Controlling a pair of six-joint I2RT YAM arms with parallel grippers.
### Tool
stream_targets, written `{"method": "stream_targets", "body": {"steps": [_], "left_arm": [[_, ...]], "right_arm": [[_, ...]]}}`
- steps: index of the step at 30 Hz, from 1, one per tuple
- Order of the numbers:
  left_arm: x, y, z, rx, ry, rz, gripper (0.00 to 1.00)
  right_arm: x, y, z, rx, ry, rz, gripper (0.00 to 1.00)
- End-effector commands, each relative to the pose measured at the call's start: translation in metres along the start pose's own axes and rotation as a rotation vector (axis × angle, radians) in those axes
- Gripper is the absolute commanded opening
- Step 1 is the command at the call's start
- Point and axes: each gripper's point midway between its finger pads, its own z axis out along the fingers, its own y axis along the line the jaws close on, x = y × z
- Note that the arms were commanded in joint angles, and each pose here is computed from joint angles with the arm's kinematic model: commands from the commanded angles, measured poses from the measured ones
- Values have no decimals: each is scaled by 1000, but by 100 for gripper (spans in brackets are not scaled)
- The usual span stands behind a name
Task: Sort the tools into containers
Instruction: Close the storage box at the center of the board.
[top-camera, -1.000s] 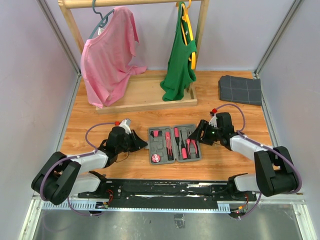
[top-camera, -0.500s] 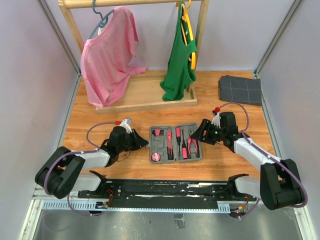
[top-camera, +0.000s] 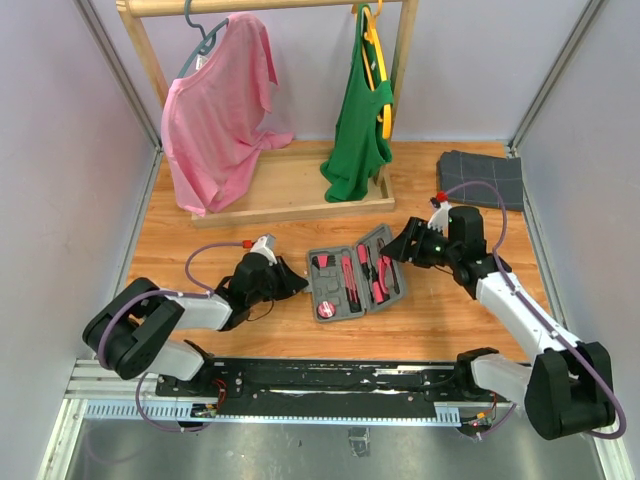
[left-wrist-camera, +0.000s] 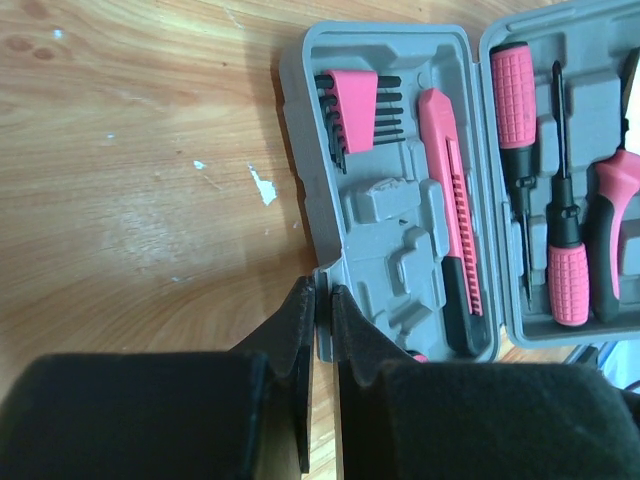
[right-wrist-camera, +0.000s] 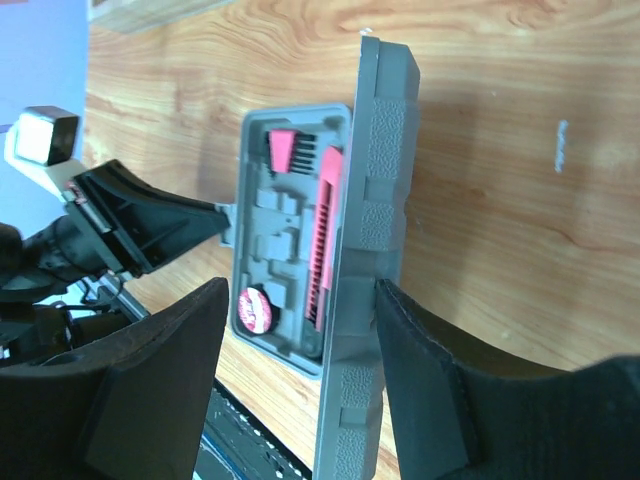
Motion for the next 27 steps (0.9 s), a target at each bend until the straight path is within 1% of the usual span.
{"method": "stream_targets", "body": {"steps": [1,27], "left_arm": [[43,-3,0,10,168,23,0],[46,-4,6,2,180,29,1]], "right_arm": [[18,41,-5,-148,99,-14,61],[21,54,14,-155,133,-67,62]]}}
